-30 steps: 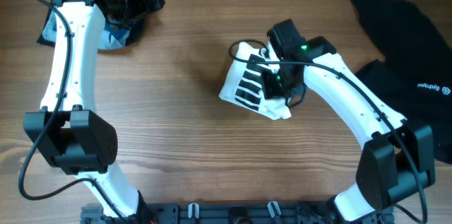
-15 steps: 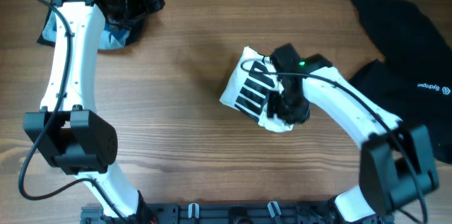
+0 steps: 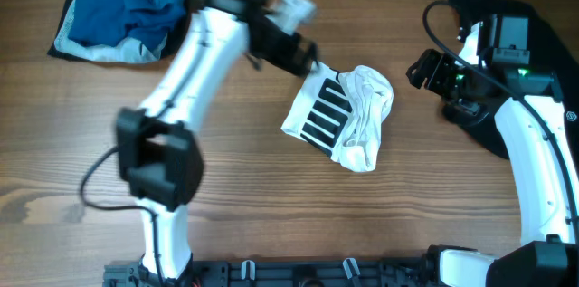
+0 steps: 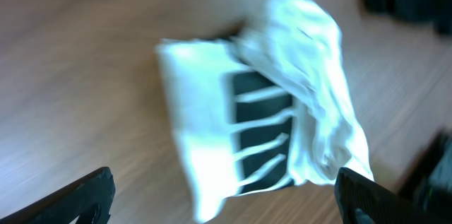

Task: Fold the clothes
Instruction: 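Grasp the folded white bundle with the left gripper, then carry the bundle with the left gripper onto the blue shirt stack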

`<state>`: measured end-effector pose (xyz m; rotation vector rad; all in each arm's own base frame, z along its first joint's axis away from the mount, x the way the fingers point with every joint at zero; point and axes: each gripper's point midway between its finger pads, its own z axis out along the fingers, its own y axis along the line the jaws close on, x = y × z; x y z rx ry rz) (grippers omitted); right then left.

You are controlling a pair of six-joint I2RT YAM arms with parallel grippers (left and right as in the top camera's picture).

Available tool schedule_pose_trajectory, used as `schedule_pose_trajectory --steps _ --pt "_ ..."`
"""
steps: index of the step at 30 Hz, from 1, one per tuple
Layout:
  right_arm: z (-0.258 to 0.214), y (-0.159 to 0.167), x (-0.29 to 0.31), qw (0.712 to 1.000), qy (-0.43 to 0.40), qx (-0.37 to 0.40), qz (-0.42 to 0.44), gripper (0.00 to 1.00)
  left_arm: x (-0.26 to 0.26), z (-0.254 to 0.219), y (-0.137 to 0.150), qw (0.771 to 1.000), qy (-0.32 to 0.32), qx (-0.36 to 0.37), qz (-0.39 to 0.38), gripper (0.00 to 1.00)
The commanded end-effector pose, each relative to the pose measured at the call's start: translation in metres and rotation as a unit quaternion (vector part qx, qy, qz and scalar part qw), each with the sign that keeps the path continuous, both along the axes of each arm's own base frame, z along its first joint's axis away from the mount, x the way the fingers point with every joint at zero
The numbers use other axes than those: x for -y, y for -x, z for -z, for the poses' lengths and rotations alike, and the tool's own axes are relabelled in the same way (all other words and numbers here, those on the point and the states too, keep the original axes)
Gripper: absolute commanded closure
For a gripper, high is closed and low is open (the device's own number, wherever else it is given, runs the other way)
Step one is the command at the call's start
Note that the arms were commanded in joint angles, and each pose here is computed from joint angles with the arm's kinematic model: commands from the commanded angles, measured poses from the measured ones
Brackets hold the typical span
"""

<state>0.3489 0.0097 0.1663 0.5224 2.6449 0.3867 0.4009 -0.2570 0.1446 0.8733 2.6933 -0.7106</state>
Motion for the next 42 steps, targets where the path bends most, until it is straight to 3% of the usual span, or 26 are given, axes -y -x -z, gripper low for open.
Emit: schedule_pose_trajectory --steps 1,5,12,18,25,29,32,36,38,42 --pt "-0.007 0.0 -0.002 1.0 0.002 0.013 -0.022 0.11 0.031 0.053 0.026 0.992 -0.093 0.008 0.09 0.0" --pt "-0.007 0.0 0.001 1.0 0.009 0.013 -0.019 0.11 0.034 0.102 0.041 0.973 -0.197 0.004 0.122 0.0" --pt "-0.006 0.001 0.004 1.0 0.018 0.011 -0.015 0.12 0.004 0.152 0.039 0.95 -0.287 -0.014 0.121 0.0" --pt "-0.006 0.0 0.005 1.0 0.022 0.012 -0.015 0.12 -0.04 0.178 -0.002 0.944 -0.324 0.01 0.067 0.0" --pt "-0.006 0.0 0.006 1.0 0.024 0.013 -0.014 0.12 -0.127 0.171 -0.083 0.924 -0.369 0.091 -0.041 0.0" --pt "-0.006 -0.001 0.006 1.0 0.024 0.015 -0.014 0.11 -0.144 0.137 -0.109 0.922 -0.36 0.121 -0.071 0.0" --pt "-0.007 -0.002 0.006 0.999 0.024 0.018 -0.014 0.12 -0.133 0.073 -0.127 0.921 -0.331 0.181 -0.093 0.0" --pt "-0.007 -0.003 0.006 0.999 0.025 0.019 -0.016 0.11 -0.067 0.003 -0.114 0.949 -0.208 0.229 -0.061 0.0" --pt "-0.007 -0.003 0.006 0.999 0.027 0.02 -0.021 0.11 -0.034 -0.002 -0.102 0.96 -0.164 0.224 -0.046 0.0" --pt "-0.006 -0.001 0.006 0.999 0.028 0.016 -0.024 0.11 0.001 0.034 -0.086 0.966 -0.166 0.196 -0.015 0.0"
